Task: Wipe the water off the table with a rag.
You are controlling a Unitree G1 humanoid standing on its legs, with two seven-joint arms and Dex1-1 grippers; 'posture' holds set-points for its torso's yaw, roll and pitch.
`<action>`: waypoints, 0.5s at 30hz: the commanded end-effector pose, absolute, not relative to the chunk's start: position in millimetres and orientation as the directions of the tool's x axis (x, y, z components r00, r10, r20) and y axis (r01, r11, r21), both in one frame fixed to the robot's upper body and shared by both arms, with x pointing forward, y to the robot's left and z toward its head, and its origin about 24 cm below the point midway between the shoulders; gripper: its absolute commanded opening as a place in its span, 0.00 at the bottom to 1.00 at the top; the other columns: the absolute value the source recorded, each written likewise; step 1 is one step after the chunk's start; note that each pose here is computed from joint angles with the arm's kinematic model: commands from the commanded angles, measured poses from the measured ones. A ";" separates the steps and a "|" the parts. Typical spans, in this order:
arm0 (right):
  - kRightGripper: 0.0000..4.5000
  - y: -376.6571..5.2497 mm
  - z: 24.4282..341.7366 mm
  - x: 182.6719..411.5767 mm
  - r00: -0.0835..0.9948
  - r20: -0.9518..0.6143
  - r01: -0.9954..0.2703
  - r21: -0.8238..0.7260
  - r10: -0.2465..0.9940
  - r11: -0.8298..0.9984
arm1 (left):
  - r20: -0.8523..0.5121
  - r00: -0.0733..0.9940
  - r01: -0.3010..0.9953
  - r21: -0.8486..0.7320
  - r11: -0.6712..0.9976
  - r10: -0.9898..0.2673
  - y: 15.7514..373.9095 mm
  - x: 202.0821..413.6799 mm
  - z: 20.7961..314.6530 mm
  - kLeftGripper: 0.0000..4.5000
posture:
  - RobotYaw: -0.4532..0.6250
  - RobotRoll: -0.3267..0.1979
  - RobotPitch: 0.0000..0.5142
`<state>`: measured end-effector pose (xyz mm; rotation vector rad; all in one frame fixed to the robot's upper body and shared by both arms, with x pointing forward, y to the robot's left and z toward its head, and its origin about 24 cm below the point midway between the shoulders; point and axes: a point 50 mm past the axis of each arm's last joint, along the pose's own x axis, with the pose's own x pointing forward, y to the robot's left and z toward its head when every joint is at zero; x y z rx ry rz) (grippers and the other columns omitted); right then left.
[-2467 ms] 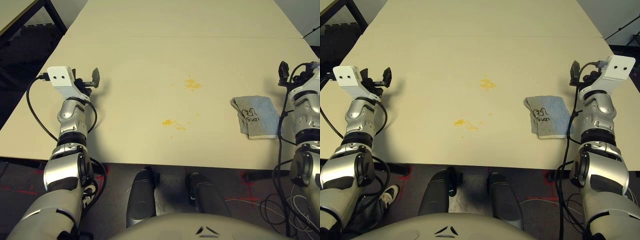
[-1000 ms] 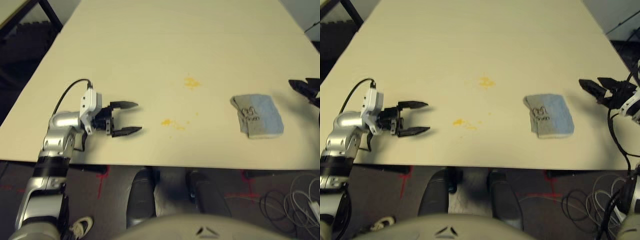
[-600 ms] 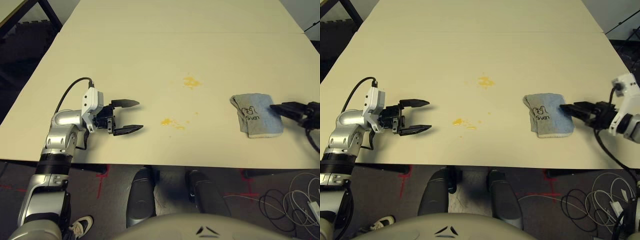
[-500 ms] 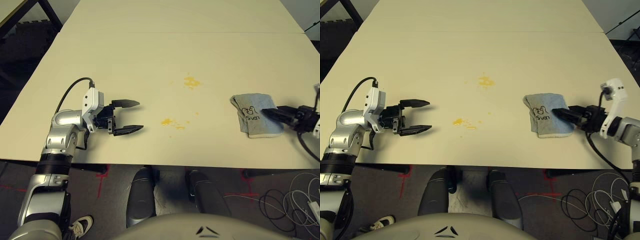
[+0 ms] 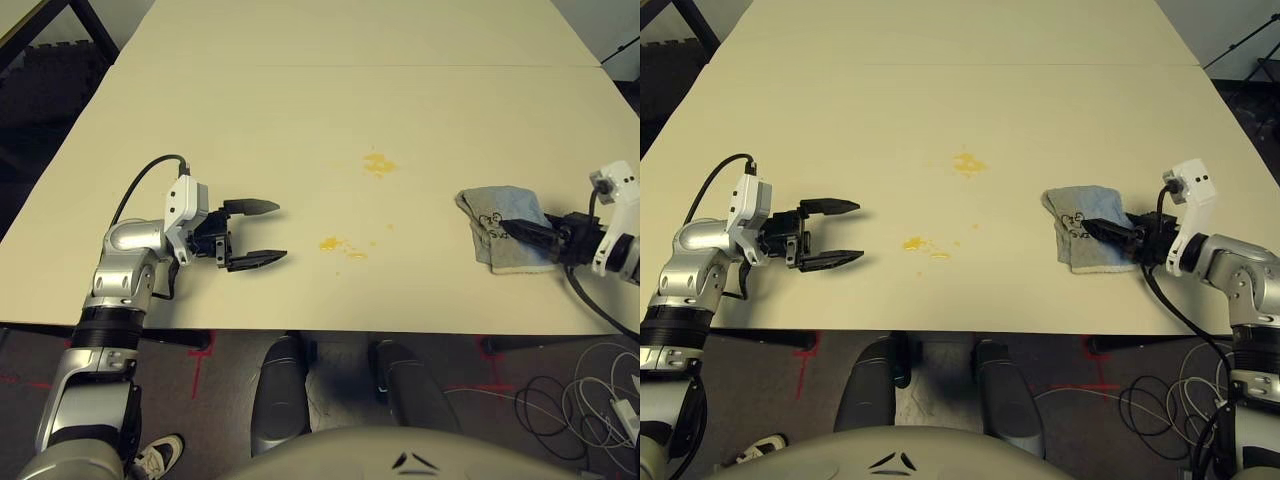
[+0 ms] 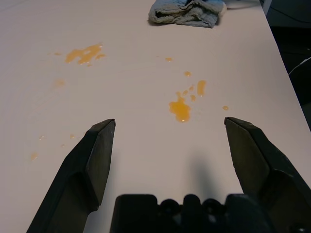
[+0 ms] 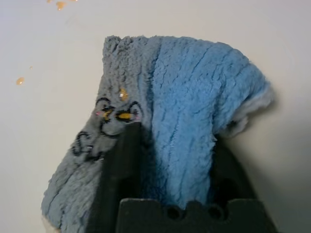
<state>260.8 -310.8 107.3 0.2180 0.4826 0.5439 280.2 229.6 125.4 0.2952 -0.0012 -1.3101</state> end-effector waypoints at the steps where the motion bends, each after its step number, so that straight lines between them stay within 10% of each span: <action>1: 0.15 -309.8 106.5 259.6 0.754 -0.331 -0.428 0.406 0.567 0.807 | -0.193 0.258 0.953 0.214 0.216 -0.947 229.0 280.5 121.5 1.00 | 0.47 0.62 0.40; 15: 0.02 -245.8 141.3 265.5 0.606 -0.063 -0.639 0.555 0.793 0.532 | -0.265 0.268 0.949 0.240 0.206 -0.926 246.9 277.7 121.6 1.00 | 0.51 0.62 0.44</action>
